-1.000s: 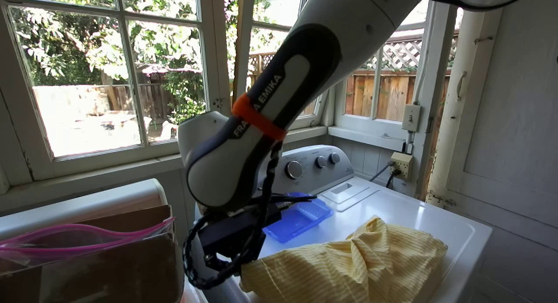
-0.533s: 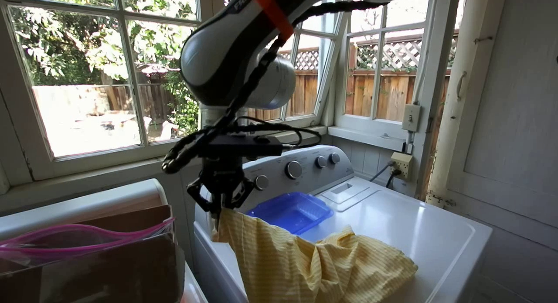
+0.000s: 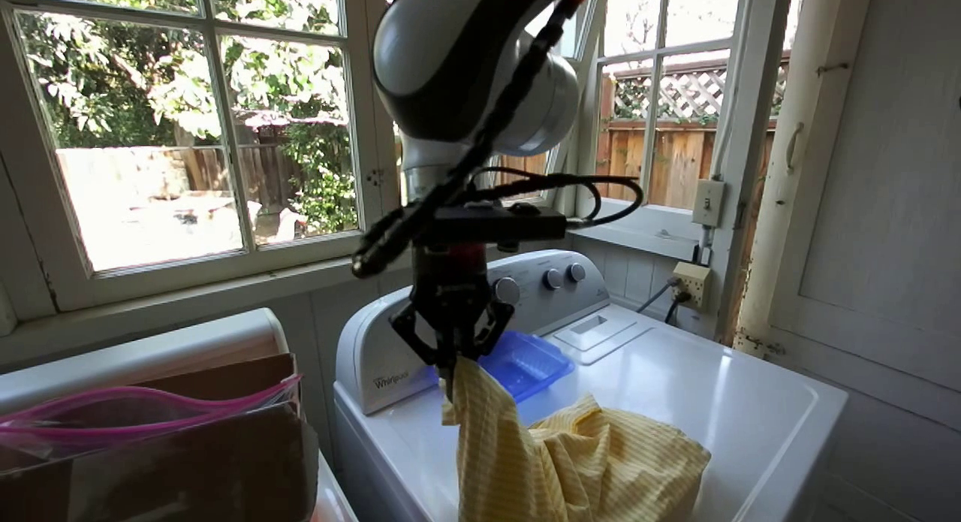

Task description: Fold the yellow towel and move it to the right

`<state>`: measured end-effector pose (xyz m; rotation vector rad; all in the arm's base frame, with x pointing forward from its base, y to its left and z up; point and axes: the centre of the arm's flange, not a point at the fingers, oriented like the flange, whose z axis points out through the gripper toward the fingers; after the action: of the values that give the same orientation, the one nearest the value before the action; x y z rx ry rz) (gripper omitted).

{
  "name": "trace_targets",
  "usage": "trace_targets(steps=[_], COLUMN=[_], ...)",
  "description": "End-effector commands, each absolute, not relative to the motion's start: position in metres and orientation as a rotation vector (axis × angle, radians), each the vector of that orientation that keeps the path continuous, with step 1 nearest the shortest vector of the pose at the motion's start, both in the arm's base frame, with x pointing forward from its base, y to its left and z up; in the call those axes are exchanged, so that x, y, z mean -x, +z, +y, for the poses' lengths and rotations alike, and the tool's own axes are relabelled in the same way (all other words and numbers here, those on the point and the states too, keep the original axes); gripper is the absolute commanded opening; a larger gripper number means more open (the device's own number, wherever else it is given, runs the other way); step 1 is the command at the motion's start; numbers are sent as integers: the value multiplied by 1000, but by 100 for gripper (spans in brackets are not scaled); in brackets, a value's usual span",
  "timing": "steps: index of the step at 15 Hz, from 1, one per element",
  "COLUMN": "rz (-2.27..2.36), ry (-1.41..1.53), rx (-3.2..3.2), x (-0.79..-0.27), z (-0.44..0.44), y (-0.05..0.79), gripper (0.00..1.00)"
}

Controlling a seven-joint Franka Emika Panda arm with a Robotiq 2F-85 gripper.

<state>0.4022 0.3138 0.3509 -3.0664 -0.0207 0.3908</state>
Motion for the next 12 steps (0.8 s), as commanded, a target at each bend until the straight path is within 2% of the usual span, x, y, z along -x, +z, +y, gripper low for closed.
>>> trace_targets(steps=[1, 5, 6, 10, 12], rz=[89, 139, 86, 113, 81], ry=[322, 191, 263, 206, 188], rx=[3255, 3459, 3372, 3424, 3429], x=[-367, -364, -376, -374, -378], z=[271, 239, 258, 245, 241], y=[334, 334, 327, 331, 332], gripper=[1, 1, 5, 5, 1])
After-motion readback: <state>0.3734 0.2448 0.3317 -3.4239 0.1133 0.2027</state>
